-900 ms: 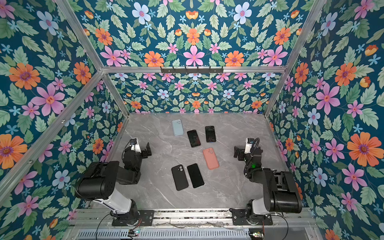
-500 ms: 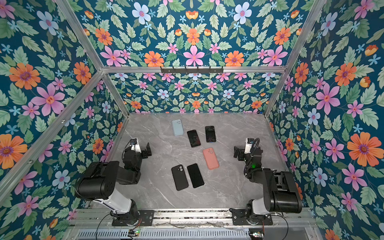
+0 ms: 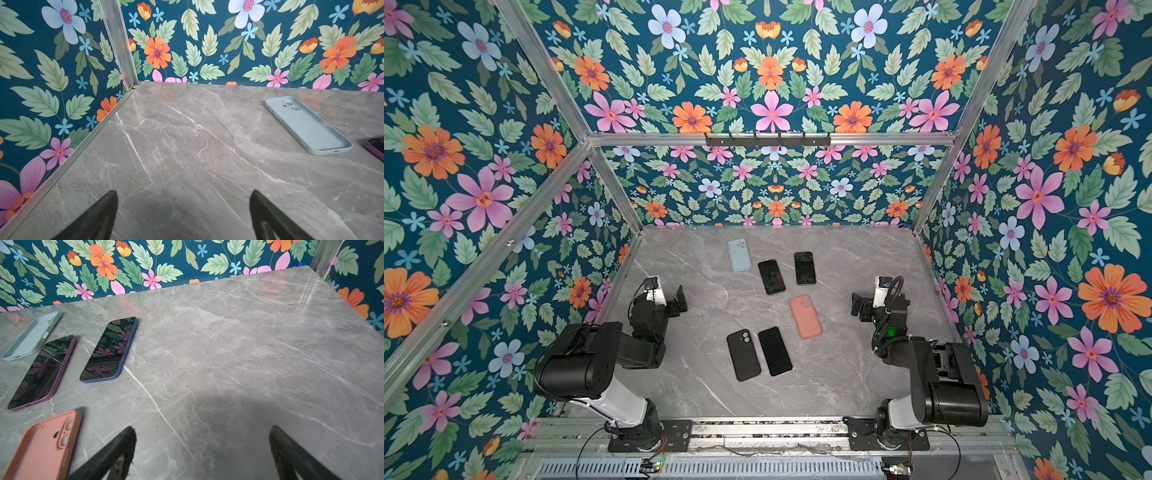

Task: Put the phone into the phone case

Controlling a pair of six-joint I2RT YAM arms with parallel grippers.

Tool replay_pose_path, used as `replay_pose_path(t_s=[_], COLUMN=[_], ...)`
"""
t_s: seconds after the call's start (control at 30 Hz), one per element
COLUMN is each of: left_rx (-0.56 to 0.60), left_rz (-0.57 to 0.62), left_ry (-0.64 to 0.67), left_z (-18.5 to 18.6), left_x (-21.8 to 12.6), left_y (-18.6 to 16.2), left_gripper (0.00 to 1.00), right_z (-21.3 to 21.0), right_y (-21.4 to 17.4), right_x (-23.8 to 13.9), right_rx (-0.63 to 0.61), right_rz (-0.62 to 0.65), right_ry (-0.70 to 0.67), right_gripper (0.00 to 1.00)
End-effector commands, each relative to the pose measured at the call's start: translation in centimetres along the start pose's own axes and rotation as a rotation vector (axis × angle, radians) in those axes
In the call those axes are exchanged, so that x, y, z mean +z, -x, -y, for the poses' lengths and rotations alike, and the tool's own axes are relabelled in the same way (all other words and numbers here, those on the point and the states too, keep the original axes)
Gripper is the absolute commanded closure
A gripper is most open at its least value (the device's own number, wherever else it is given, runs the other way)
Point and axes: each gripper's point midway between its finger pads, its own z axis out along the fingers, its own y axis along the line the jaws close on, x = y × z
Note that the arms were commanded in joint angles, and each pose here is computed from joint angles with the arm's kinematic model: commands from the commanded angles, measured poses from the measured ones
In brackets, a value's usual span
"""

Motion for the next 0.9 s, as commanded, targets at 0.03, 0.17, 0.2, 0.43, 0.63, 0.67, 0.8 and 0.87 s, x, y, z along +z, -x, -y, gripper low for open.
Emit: replay_pose_path(t_s=[0.03,0.17,0.2,0.43,0.63,0.67,0.8,0.87], left_rx=[-0.003,-0.003,-0.003,-0.003,-0.002,-0.003,-0.003,-0.002], left_rz=[0.019,0.021,0.020,0.024,0.023,0.024,0.025,0.024], left_ry=[0.003,0.004,0.003,0.008,0.006,0.007,0.006,0.007], left_z=[-0.06,-0.07,-0.06,-0.11,-0.07,-0.09,-0.08,-0.07], left_x=[0.04,0.00,0.01,-0.07,-0.10,-0.11,-0.08,-0.11], left_y=[0.51,0.53,0.51,0.57,0.53,0.57,0.60,0.57], left_gripper=[0.00,0.00,0.00,0.00,0.00,0.00,0.00,0.00], right_z=[-0.17,-0.21,-0.16,-0.15,-0.15,-0.17,-0.09,-0.09], right_y=[1.07,1.04,1.08,1.01,1.05,1.04,1.03,1.03], right_x=[-0.10,-0.12,-0.11,-0.18,-0.16,-0.15,-0.16,-0.16], right_rx=[-0.020,-0.019,-0.020,-0.021,-0.020,-0.018,-0.017,-0.021], right_rz=[0.045,0.046,0.046,0.049,0.049,0.048,0.047,0.048], right_ry=[0.008,0.010,0.009,0.008,0.008,0.009,0.006,0.005], right_gripper=[0.01,0.01,0.01,0.01,0.01,0.01,0.01,0.01])
